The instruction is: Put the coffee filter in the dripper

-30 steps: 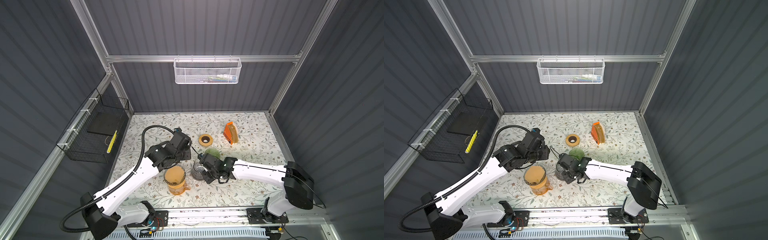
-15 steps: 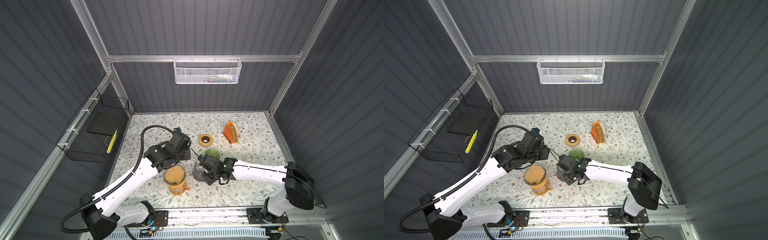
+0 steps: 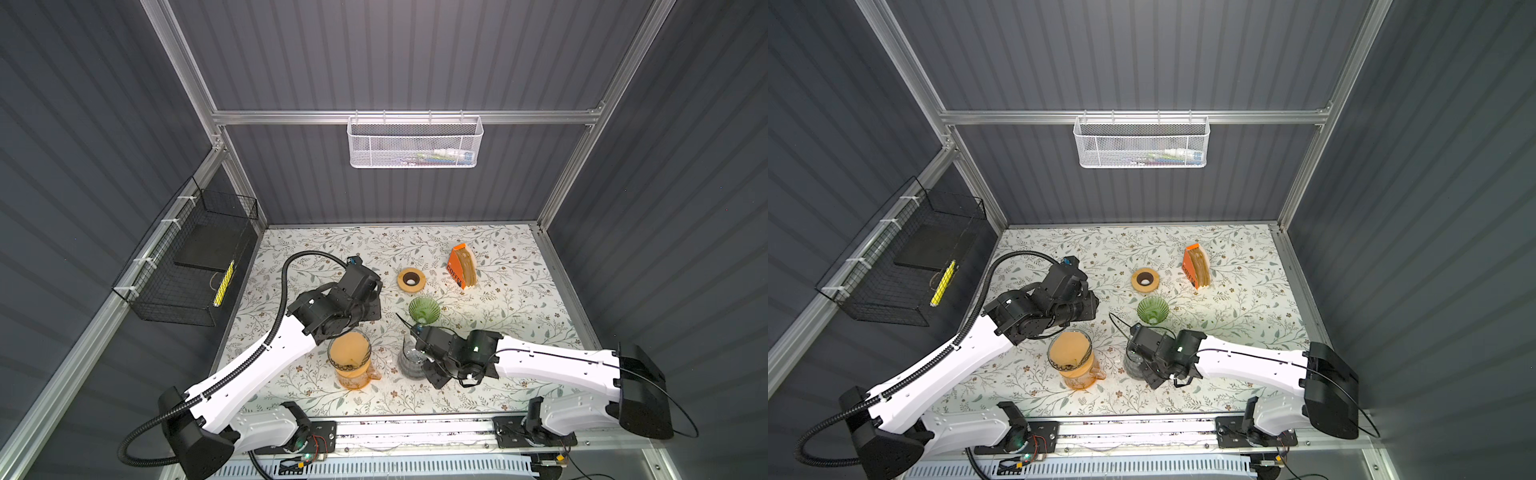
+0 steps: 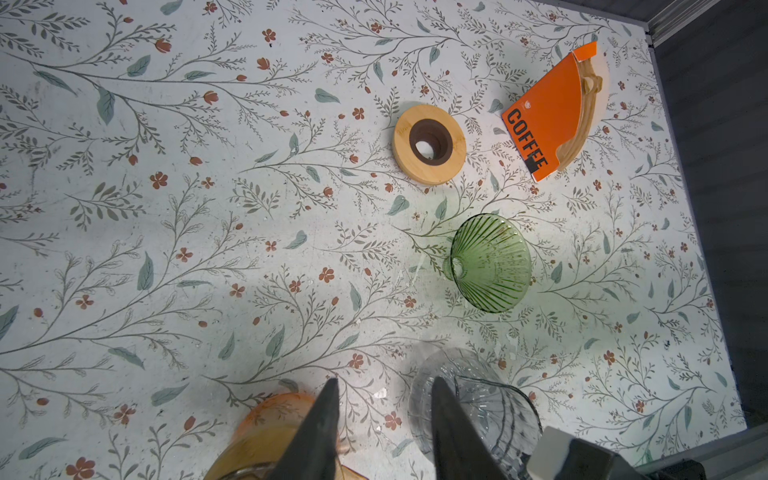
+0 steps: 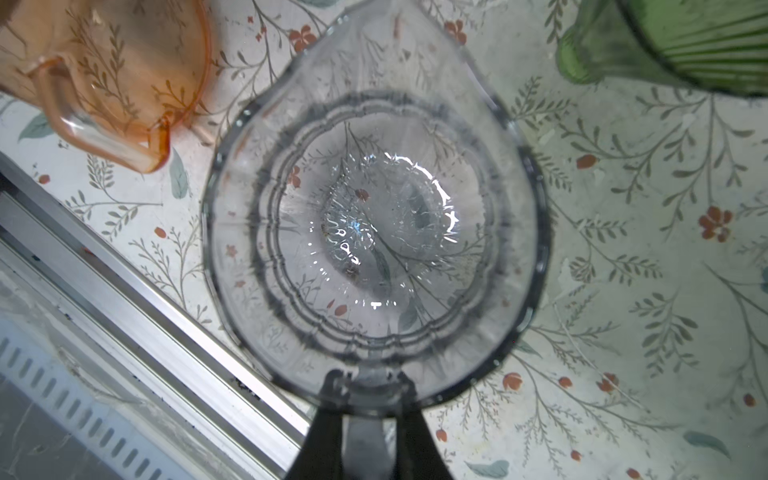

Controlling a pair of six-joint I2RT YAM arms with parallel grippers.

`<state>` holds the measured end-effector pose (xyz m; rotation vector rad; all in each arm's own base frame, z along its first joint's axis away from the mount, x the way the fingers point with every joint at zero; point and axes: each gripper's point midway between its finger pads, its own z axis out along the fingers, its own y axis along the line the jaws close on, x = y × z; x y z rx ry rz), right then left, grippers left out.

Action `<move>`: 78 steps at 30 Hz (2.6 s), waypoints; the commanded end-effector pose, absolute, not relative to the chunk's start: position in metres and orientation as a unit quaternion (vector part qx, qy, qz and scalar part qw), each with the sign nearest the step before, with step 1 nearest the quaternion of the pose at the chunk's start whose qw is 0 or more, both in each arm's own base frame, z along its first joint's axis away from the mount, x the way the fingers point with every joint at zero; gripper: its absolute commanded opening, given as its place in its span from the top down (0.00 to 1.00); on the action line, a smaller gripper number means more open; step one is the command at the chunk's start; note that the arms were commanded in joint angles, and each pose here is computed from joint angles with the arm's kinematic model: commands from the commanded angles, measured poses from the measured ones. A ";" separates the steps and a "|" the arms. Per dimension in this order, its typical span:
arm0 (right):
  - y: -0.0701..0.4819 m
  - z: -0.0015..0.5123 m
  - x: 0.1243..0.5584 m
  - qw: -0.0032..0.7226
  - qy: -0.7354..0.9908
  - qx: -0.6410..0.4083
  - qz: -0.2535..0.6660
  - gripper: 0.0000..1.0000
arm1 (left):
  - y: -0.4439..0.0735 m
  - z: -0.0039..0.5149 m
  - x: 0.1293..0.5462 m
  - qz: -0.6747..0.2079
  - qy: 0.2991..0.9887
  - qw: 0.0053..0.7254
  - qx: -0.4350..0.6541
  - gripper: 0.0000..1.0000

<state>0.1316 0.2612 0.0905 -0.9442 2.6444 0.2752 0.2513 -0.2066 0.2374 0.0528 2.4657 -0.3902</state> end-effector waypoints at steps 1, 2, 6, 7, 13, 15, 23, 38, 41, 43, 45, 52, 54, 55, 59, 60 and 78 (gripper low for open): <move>0.249 0.090 0.124 0.158 0.932 -0.314 0.089 0.98 | -0.202 0.236 0.248 -0.141 0.938 0.317 0.025 0.62; 0.246 0.089 0.122 0.156 0.933 -0.312 0.087 0.98 | -0.202 0.235 0.248 -0.140 0.938 0.316 0.025 0.62; 0.239 0.084 0.116 0.151 0.936 -0.307 0.080 0.98 | -0.203 0.235 0.248 -0.141 0.937 0.318 0.026 0.62; 0.238 0.083 0.115 0.150 0.936 -0.307 0.079 0.98 | -0.203 0.235 0.249 -0.141 0.937 0.318 0.026 0.62; 0.239 0.075 0.109 0.144 0.937 -0.309 0.072 0.97 | -0.205 0.233 0.250 -0.139 0.938 0.316 0.028 0.62; 0.238 0.071 0.108 0.142 0.938 -0.310 0.070 0.96 | -0.205 0.231 0.250 -0.138 0.939 0.315 0.029 0.62; 0.231 0.059 0.104 0.133 0.943 -0.300 0.061 0.84 | -0.206 0.231 0.251 -0.139 0.938 0.316 0.029 0.62; 0.202 0.059 0.102 0.123 0.964 -0.233 0.021 0.62 | -0.208 0.230 0.251 -0.144 0.937 0.316 0.030 0.62; 0.197 0.064 0.105 0.126 0.967 -0.221 0.011 0.61 | -0.208 0.230 0.251 -0.144 0.938 0.315 0.030 0.62; 0.195 0.066 0.109 0.126 0.969 -0.211 0.007 0.61 | -0.207 0.231 0.251 -0.144 0.937 0.316 0.030 0.62; 0.192 0.067 0.113 0.125 0.971 -0.203 0.006 0.60 | -0.207 0.231 0.251 -0.144 0.937 0.317 0.030 0.62; 0.193 0.075 0.122 0.135 0.970 -0.200 0.016 0.59 | -0.203 0.232 0.249 -0.138 0.938 0.318 0.029 0.62; 0.194 0.076 0.122 0.132 0.970 -0.201 0.017 0.59 | -0.202 0.233 0.249 -0.136 0.937 0.319 0.029 0.62; 0.194 0.077 0.121 0.131 0.971 -0.201 0.017 0.59 | -0.201 0.233 0.249 -0.135 0.938 0.319 0.029 0.62; 0.191 0.084 0.116 0.119 0.973 -0.196 0.020 0.58 | -0.201 0.236 0.248 -0.134 0.938 0.319 0.033 0.62; 0.188 0.089 0.115 0.119 0.974 -0.194 0.020 0.57 | -0.201 0.237 0.248 -0.133 0.938 0.319 0.036 0.62; 0.215 0.204 0.198 0.218 0.956 -0.153 0.123 0.52 | -0.197 0.265 0.258 -0.094 0.938 0.327 0.065 0.59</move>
